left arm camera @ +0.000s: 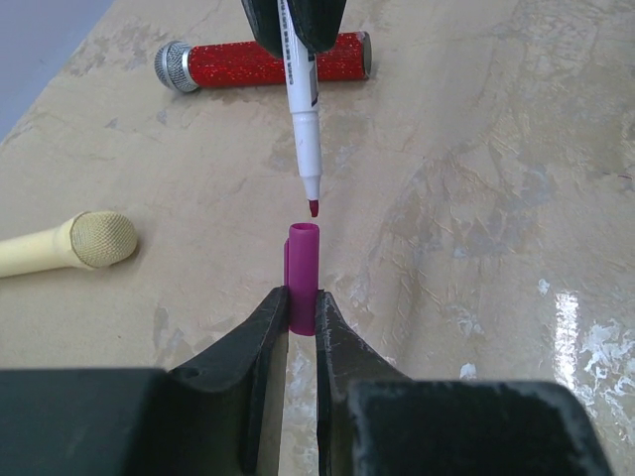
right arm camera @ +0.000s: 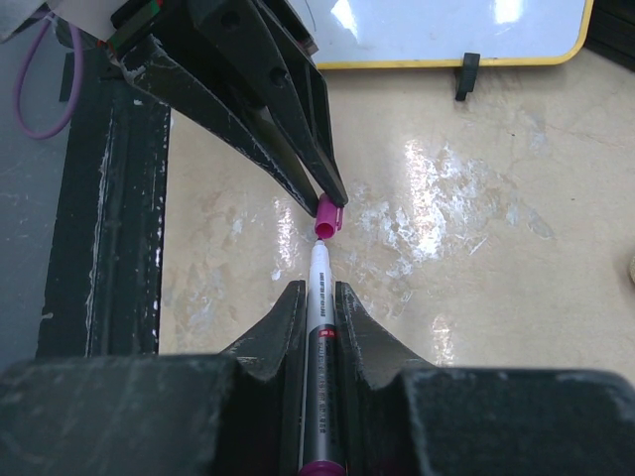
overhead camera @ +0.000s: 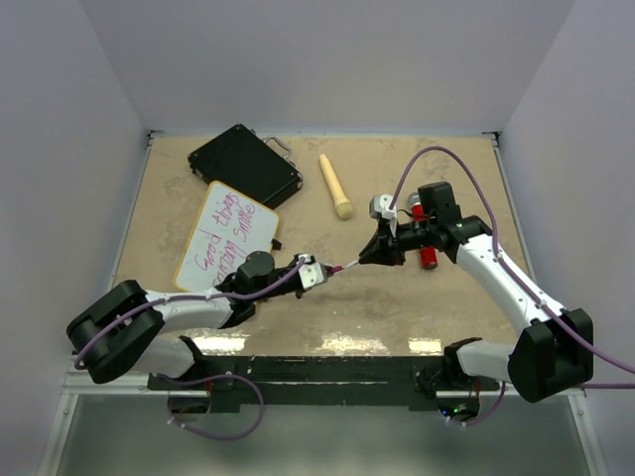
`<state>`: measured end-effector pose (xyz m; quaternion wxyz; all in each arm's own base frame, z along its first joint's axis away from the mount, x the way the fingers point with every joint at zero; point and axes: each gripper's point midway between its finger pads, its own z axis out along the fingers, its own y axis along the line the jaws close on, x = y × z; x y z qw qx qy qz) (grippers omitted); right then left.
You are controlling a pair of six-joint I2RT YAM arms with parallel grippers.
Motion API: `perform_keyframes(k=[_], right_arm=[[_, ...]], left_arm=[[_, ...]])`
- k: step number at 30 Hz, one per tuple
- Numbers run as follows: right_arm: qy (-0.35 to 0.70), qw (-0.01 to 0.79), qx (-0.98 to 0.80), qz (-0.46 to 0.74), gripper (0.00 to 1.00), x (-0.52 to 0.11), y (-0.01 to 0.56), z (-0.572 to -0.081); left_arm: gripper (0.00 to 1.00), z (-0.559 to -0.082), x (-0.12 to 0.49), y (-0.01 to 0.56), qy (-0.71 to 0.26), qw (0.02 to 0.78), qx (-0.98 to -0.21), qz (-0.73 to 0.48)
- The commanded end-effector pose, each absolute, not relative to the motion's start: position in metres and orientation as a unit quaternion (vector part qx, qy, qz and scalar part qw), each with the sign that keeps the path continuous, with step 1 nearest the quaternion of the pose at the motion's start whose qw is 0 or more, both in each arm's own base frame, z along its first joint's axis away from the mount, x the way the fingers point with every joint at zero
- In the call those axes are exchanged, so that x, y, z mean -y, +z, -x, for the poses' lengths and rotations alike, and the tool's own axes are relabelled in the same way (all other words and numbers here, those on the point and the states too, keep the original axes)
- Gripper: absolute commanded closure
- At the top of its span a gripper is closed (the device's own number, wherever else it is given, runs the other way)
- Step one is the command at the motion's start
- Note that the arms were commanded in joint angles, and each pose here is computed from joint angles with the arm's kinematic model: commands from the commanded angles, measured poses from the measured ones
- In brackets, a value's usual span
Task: Write a sentence on the whiteboard
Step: Insert the whiteboard marker without the cap into the pen cap.
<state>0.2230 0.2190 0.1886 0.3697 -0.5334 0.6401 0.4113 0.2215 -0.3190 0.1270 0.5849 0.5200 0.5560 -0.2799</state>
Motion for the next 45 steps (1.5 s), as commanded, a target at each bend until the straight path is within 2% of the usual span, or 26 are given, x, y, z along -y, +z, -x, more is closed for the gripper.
perform_keyframes(k=[1, 29, 40, 45], right_arm=[[0.418, 0.389, -0.613, 0.546, 1.00, -0.224, 0.207, -0.220], [0.431, 0.364, -0.627, 0.538, 1.00, -0.231, 0.190, -0.221], [0.433, 0.355, -0.632, 0.536, 1.00, -0.236, 0.183, -0.222], [0.434, 0.339, -0.645, 0.530, 1.00, -0.239, 0.172, -0.223]], left_arm=[[1.00, -0.220, 0.326, 0.140, -0.288, 0.603, -0.525, -0.527], [1.00, -0.218, 0.331, 0.152, -0.307, 0.609, -0.518, -0.517], [1.00, -0.205, 0.360, 0.191, -0.369, 0.609, -0.481, -0.512], [1.00, -0.208, 0.380, 0.239, -0.381, 0.636, -0.455, -0.493]])
